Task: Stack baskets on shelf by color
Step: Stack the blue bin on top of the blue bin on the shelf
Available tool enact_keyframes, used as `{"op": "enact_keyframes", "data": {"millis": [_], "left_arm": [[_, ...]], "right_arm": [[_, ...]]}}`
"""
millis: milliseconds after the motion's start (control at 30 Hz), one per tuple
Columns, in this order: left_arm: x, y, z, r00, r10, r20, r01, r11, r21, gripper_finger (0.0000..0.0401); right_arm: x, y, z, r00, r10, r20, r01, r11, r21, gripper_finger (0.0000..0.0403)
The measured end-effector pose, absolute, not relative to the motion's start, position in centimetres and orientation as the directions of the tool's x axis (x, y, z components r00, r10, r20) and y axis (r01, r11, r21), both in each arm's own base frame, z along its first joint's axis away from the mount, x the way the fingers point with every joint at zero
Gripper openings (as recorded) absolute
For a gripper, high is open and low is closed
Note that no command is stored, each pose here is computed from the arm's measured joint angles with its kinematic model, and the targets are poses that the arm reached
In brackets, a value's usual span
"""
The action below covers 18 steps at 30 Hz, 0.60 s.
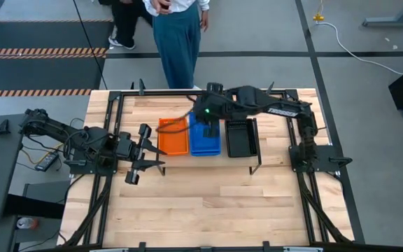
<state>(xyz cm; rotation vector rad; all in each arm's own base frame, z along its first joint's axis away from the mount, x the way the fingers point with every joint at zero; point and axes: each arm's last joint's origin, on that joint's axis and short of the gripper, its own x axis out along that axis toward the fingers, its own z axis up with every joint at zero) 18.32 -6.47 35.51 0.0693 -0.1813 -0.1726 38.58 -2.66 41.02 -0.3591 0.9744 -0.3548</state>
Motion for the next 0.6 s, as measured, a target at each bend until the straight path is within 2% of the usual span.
{"op": "enact_keyframes", "data": {"millis": [233,600], "left_arm": [[18.4,-6.5,35.4,0.971,-0.177,0.161,0.165,0.982,0.087,0.0126],[18.4,-6.5,35.4,0.971,-0.177,0.159,0.164,0.982,0.088,0.0126]], "right_arm": [[38.9,-6.2,39.1,0.417,-0.409,-0.812,0.131,0.911,-0.391,0.0178],[39.1,-7.0,38.6,0.440,-0.292,-0.849,0.086,0.955,-0.284,0.0171]]}}
